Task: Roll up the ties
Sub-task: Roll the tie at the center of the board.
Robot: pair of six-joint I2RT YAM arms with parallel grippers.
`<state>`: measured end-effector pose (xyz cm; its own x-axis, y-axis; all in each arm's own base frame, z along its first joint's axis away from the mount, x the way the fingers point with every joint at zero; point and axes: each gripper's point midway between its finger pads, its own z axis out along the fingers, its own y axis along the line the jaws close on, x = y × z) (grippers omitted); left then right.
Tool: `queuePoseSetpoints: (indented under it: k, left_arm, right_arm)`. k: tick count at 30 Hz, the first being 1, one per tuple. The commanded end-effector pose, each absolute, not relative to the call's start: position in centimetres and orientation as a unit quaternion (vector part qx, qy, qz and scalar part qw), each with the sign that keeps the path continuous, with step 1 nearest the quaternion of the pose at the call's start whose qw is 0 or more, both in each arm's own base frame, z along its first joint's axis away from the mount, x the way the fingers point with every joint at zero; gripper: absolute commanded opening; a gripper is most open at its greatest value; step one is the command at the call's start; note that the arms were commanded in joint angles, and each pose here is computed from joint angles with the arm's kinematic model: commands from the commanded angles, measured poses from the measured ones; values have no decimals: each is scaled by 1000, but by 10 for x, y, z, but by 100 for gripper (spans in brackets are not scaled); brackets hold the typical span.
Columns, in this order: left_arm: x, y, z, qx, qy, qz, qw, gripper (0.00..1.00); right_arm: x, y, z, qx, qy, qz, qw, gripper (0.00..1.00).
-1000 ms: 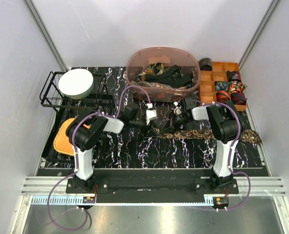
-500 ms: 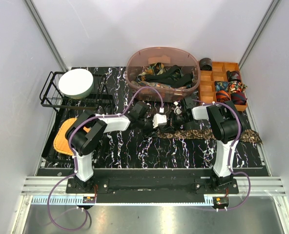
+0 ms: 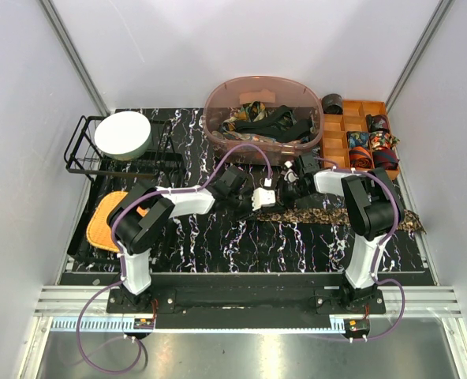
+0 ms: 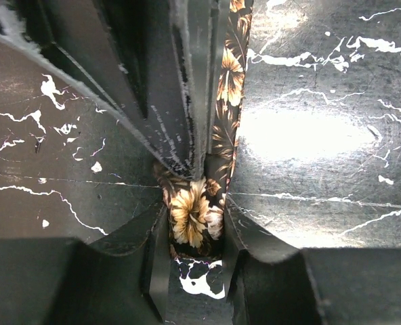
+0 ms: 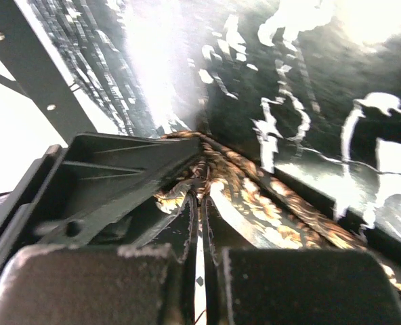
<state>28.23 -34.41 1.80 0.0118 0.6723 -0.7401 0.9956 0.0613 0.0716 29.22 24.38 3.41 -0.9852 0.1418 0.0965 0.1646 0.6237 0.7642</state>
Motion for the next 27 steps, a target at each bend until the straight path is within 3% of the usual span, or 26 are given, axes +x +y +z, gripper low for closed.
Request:
queuePoseSetpoints:
  k: [1, 7, 14, 22, 27]
  left_arm:
    - [273, -306, -24, 642, 700, -195, 244, 29]
    - [266, -307, -23, 648, 693, -212, 234, 31]
    - [286, -307, 21, 580, 698, -293, 301, 56]
    - [282, -314, 33, 589, 659, -332, 329, 55]
    - [287, -319, 30, 598, 651, -333, 328, 61]
  right_arm:
    - [282, 238, 20, -90, -914, -395, 23, 0]
    - [297, 233, -12, -86, -927, -365, 4, 0]
    - [286, 220, -39, -93, -940, -327, 17, 0]
    - [284, 216, -46, -93, -944, -317, 19, 0]
    - [287, 215, -47, -98, -943, -317, 18, 0]
